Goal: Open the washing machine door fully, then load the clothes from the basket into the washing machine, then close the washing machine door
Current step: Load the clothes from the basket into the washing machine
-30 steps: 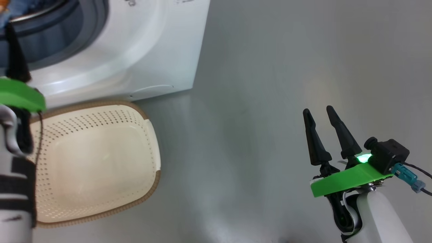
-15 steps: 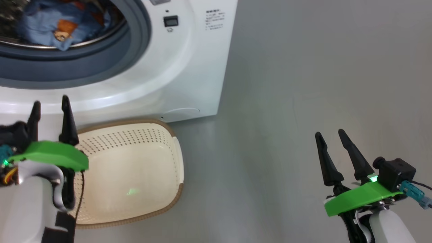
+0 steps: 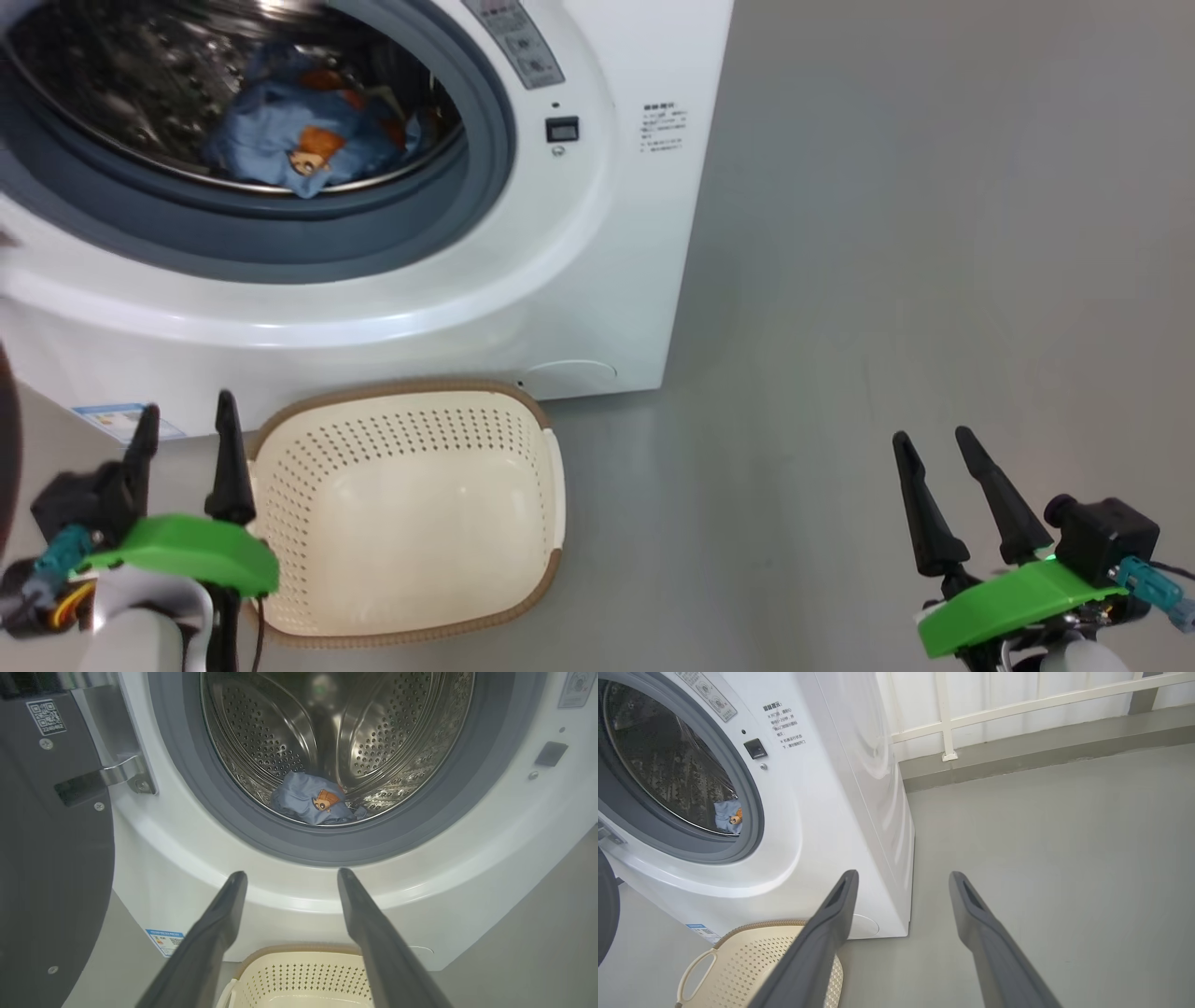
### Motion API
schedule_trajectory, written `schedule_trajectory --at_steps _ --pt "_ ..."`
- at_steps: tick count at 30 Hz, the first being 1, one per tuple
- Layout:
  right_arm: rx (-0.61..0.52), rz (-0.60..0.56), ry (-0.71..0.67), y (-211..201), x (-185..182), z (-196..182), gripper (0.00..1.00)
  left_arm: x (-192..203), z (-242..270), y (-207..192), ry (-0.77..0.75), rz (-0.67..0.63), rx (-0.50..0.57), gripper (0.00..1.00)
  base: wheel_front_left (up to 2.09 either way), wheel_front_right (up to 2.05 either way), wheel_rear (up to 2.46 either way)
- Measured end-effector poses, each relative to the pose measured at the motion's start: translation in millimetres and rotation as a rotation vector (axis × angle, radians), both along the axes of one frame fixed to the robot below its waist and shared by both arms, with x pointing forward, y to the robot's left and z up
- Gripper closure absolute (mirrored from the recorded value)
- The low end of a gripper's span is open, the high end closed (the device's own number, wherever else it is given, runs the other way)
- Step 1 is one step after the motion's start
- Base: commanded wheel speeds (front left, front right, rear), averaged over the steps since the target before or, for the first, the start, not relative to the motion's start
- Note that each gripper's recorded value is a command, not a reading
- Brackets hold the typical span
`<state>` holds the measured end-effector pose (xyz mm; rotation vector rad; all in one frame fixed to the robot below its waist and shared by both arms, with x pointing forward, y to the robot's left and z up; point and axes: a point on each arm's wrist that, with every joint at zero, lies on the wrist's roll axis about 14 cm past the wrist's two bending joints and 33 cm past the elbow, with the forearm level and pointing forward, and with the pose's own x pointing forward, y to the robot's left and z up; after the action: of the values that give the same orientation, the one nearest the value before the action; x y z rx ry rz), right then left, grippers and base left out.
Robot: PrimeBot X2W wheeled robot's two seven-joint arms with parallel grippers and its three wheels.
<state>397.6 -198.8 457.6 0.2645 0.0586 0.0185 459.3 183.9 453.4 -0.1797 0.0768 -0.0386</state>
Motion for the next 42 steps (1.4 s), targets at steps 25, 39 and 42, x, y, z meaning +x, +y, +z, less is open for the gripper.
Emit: schedule_trajectory --at_steps 25,39,42 --pt "0.004 -0.003 -0.017 -1 -35 9 0.0 -88 14 21 -0.036 0.051 0.032 0.0 0.0 0.0 0.0" --pt "0.007 -0.006 -0.01 -1 -39 6 0.0 -91 12 23 -0.029 0.06 0.027 0.0 0.0 0.0 0.0" --pt "0.007 -0.006 -0.007 -1 -39 6 0.0 -91 12 23 -0.028 0.061 0.027 0.0 0.0 0.0 0.0"
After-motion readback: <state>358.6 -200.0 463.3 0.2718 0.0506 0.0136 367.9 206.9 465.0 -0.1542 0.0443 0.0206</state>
